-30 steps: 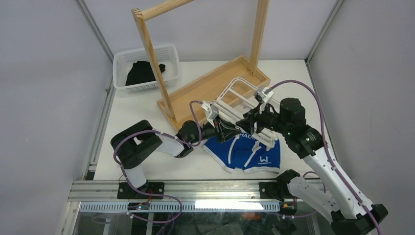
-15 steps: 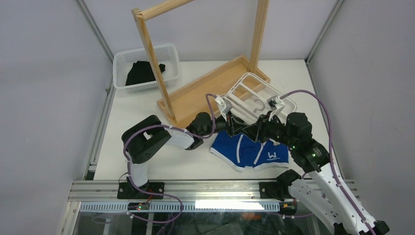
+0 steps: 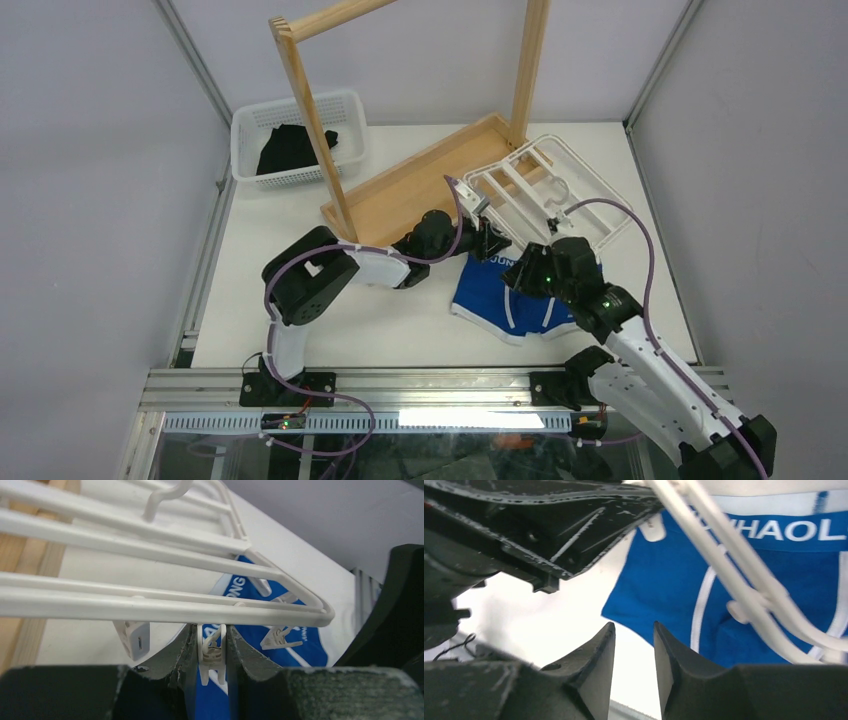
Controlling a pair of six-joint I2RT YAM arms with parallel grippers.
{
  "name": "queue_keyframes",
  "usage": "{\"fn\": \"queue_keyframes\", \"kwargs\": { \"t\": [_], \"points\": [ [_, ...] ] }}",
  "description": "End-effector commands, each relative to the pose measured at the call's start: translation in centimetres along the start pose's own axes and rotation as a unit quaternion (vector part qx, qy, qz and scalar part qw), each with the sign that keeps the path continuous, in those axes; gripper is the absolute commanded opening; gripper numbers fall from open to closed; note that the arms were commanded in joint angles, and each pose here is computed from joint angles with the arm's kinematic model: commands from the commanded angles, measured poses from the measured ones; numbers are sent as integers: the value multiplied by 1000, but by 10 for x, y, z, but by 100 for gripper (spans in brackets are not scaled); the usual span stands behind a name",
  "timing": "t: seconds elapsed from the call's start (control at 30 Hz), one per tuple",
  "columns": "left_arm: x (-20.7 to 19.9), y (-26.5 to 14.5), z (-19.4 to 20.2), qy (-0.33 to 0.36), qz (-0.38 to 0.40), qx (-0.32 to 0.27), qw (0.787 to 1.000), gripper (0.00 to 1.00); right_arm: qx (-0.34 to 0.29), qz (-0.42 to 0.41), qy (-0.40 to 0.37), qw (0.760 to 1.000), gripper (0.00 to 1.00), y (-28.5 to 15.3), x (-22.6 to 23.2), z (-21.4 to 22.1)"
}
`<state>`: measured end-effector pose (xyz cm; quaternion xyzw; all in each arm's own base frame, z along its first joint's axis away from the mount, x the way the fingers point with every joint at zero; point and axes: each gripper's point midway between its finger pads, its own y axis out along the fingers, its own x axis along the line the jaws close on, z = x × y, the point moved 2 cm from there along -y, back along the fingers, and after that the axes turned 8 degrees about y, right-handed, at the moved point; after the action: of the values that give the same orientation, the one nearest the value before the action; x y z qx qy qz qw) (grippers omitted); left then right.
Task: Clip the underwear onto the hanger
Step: Move the clothesline to the center of the board.
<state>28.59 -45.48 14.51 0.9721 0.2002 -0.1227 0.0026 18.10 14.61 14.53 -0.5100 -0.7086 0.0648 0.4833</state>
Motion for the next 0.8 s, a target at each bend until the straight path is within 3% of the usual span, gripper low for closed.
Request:
{"fn": "queue_keyframes", "kwargs": {
  "t": [0.0,0.27,0.47,0.57,0.77],
  "points": [
    [28,6,-4,12,-57,2,998,0,-64,64,27,995,37,13,-17,-22],
    [42,4,3,10,-100,19,995,0,-83,104,17,991,43,31,-34,-26],
    [43,3,12,4,-101,23,995,0,-88,-74,-79,990,42,20,45,-54],
    [43,1,16,0,-98,21,995,0,-98,-113,-129,980,43,7,74,-72],
    [40,-14,20,2,-98,6,995,0,-124,-37,-174,976,41,15,82,-119]
  ]
}}
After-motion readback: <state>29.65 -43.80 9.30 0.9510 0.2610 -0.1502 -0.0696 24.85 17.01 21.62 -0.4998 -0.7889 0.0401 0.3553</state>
